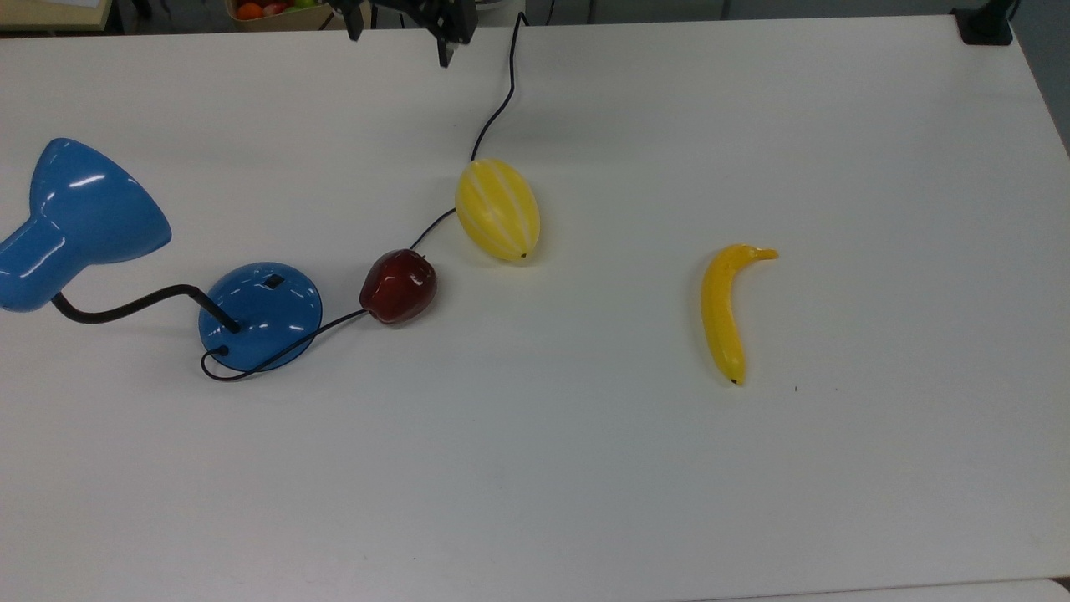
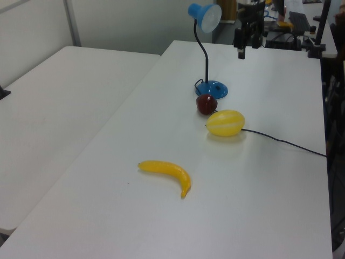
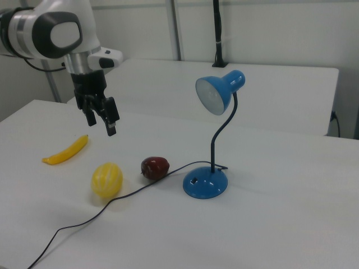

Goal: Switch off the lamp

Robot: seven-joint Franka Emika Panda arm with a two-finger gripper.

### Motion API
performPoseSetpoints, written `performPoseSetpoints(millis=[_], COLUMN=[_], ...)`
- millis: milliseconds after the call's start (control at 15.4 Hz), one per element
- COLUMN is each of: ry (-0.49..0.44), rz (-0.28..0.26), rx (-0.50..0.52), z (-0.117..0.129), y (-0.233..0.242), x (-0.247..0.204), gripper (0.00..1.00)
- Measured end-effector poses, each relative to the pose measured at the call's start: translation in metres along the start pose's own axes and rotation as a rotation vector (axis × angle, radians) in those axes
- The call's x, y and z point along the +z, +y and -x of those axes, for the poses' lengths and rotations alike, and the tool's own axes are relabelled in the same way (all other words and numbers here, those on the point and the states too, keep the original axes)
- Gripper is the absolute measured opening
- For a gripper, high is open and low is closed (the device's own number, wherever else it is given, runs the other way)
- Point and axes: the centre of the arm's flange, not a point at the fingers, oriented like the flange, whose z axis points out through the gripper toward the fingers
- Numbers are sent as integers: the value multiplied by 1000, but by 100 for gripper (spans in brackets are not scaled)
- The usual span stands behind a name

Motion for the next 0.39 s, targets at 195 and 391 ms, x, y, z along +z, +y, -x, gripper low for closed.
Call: performPoseSetpoints(millis=[195,391], ry=[1,-11], rz=[0,3], rx=[-7,-17], z=[1,2], y=[10,12], x=[-10,-8], gripper=[100,100])
